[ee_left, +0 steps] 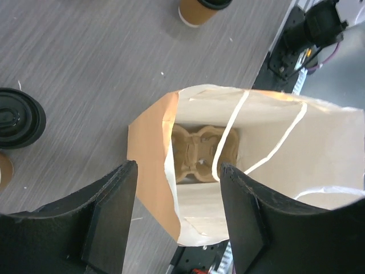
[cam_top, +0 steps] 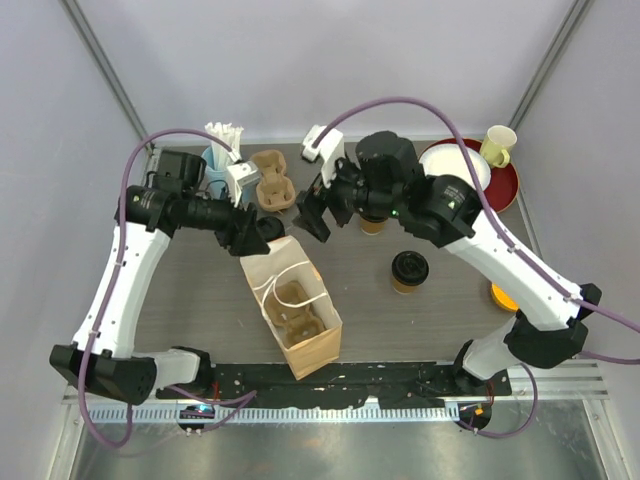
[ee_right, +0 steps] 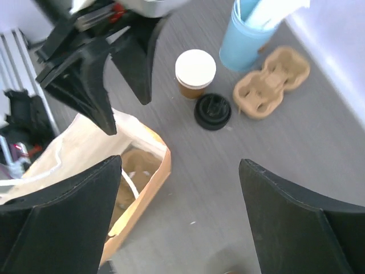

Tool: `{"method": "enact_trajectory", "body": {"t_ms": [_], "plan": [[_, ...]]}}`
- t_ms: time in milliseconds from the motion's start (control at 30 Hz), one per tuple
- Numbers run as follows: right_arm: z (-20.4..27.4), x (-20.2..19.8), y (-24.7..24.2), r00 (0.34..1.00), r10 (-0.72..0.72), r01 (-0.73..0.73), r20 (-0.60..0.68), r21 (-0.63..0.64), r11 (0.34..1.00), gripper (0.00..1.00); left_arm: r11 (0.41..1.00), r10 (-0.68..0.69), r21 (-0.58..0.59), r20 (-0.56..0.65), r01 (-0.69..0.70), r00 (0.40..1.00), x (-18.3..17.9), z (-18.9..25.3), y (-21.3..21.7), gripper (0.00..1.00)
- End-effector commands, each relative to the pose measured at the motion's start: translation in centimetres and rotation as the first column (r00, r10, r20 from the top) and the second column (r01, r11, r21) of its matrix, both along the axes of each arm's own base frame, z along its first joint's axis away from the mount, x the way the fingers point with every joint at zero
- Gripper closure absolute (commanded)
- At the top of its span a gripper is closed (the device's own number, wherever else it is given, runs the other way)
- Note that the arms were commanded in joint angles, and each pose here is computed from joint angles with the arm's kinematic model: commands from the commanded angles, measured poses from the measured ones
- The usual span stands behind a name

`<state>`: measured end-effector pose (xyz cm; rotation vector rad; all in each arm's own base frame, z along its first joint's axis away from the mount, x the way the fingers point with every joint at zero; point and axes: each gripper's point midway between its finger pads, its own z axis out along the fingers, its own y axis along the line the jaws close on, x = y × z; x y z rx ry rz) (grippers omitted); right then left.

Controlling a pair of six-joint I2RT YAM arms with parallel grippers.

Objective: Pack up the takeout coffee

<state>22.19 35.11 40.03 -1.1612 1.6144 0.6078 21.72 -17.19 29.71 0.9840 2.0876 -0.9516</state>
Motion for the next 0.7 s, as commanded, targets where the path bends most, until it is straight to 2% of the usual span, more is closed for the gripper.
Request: {"method": "enact_trajectory", "body": {"t_ms": [0, 33, 67, 167, 267, 333, 367, 400, 467, 500, 567, 633, 667], "plan": [[-1.6, -1.3, -0.8, 0.918, -0.137, 0.160, -0.371, 0.030, 0.987, 0.13, 0.994, -0.097, 0.049, -0.024, 0.098, 0.995, -1.0, -1.2, 0.2, 0.36], [-2.5, -1.7, -0.9, 0.893, -0.161, 0.176, -0.421, -0.002, 0.984, 0.13, 0.992, -0.114, 0.055, -0.018, 0.115, 0.993, -1.0, -1.5, 0.2, 0.36], [-3.9, -2.4, -1.7, 0.838, -0.220, 0.217, -0.498, -0.066, 0.974, 0.14, 0.991, -0.121, 0.057, -0.018, 0.122, 0.992, -0.9, -1.7, 0.1, 0.36], [-7.9, -3.8, -2.9, 0.754, -0.302, 0.210, -0.583, -0.222, 0.952, 0.20, 0.989, -0.136, 0.062, -0.024, 0.137, 0.990, -0.9, -2.3, -0.2, 0.37], [-9.1, -5.4, -2.9, 0.707, -0.285, 0.168, -0.647, -0.238, 0.957, 0.22, 0.984, -0.170, 0.040, -0.058, 0.172, 0.984, -1.9, -2.6, -0.6, 0.39], [-8.7, -5.3, -3.4, 0.708, -0.300, 0.203, -0.639, -0.223, 0.953, 0.22, 0.979, -0.198, 0.027, -0.081, 0.200, 0.977, -2.7, -2.9, -1.0, 0.45], [-8.6, -5.0, -4.0, 0.719, -0.319, 0.234, -0.617, -0.217, 0.948, 0.22, 0.978, -0.206, 0.025, -0.084, 0.209, 0.975, -3.0, -3.0, -1.2, 0.49], [-8.5, -4.7, -4.3, 0.719, -0.337, 0.258, -0.607, -0.217, 0.941, 0.22, 0.975, -0.215, 0.024, -0.108, 0.219, 0.971, -3.5, -3.6, -1.3, 0.58], [-8.4, -4.0, -5.1, 0.712, -0.381, 0.312, -0.590, -0.221, 0.924, 0.21, 0.974, -0.220, 0.026, -0.123, 0.225, 0.968, -3.8, -3.9, -1.4, 0.65], [-8.3, -3.3, -5.6, 0.685, -0.411, 0.354, -0.602, -0.219, 0.909, 0.21, 0.973, -0.222, 0.024, -0.132, 0.227, 0.966, -4.0, -4.0, -1.4, 0.72], [-8.4, -2.4, -6.1, 0.645, -0.451, 0.398, -0.617, -0.233, 0.887, 0.21, 0.973, -0.225, 0.013, -0.127, 0.229, 0.966, -4.2, -3.8, -1.5, 0.79], [-8.2, -0.3, -7.4, 0.575, -0.517, 0.488, -0.634, -0.241, 0.839, 0.21, 0.981, -0.190, 0.021, -0.133, 0.194, 0.973, -4.0, -3.7, -1.4, 0.97], [-8.4, 0.1, -8.4, 0.540, -0.557, 0.521, -0.631, -0.269, 0.810, 0.21, 0.986, -0.162, 0.025, -0.108, 0.165, 0.981, -3.3, -3.5, -1.4, 1.00]]}}
